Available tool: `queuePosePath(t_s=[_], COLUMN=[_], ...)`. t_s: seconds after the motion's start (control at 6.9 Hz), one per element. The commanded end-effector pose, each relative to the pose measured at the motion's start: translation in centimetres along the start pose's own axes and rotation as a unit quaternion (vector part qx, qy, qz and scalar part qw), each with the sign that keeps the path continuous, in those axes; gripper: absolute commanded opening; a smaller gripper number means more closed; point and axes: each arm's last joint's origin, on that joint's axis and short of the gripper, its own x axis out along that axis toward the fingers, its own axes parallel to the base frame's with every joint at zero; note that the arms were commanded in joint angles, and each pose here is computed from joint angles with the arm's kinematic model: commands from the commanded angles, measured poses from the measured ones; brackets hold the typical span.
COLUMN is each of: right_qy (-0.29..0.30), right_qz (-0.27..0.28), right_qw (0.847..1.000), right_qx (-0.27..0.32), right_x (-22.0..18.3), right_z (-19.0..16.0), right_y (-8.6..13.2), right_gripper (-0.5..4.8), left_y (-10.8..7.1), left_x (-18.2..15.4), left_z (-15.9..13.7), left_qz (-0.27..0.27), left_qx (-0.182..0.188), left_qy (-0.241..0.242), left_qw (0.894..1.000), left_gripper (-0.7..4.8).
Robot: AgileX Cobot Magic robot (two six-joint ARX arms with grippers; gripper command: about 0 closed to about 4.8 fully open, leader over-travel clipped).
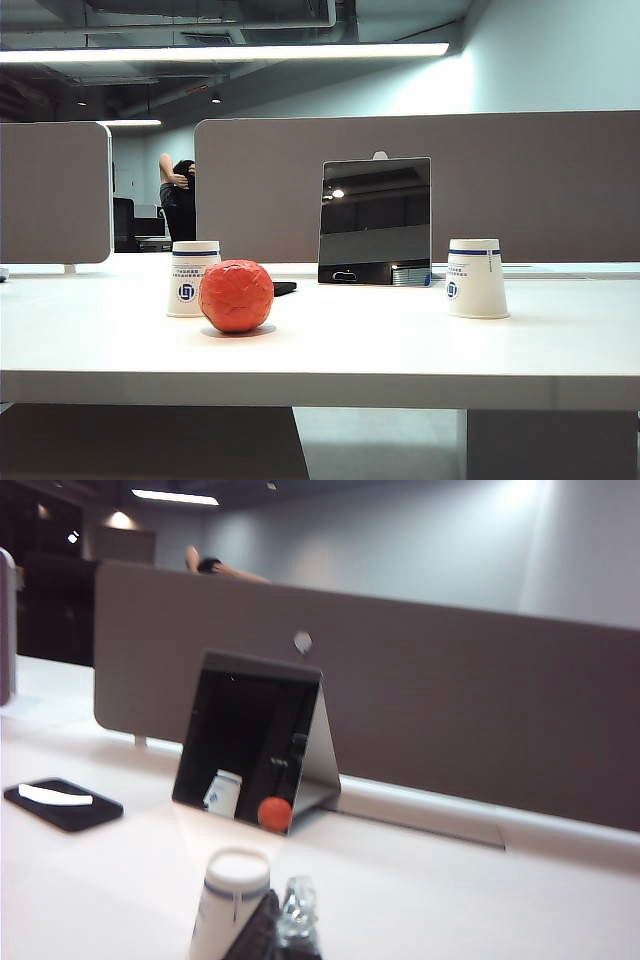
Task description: Carefully pick up the cup on the right and stack it on top of the cup on the left.
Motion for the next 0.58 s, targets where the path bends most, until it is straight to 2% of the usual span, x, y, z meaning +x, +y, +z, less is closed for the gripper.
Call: queuePosePath(t_s=[0.14, 0.29, 0.58], right_qy=[-0.035, -0.03, 0.022], right_qz=[-0.003, -0.002, 0.056], right_qw=[0.999, 1.0, 0.998], right_qx=[-0.002, -0.005, 0.003], right_x=[-0.2, -0.1, 3.7], right_z=[3.7, 8.9, 12.6], right_y=[-0.4, -0.9, -1.4], right_gripper=[-0.05, 1.19, 2.12], left_y=[0.0, 0.1, 0.1], left_x=[0.0, 0.0, 0.0], left_z=[0.2, 0.2, 0.1], left_qz=[0.008, 0.022, 0.027], left_qx=[0.001, 0.0, -0.001], left_qy=[-0.007, -0.008, -0.008], left_qw=[1.0, 1.0, 1.0], left_gripper=[-0.05, -0.05, -0.05])
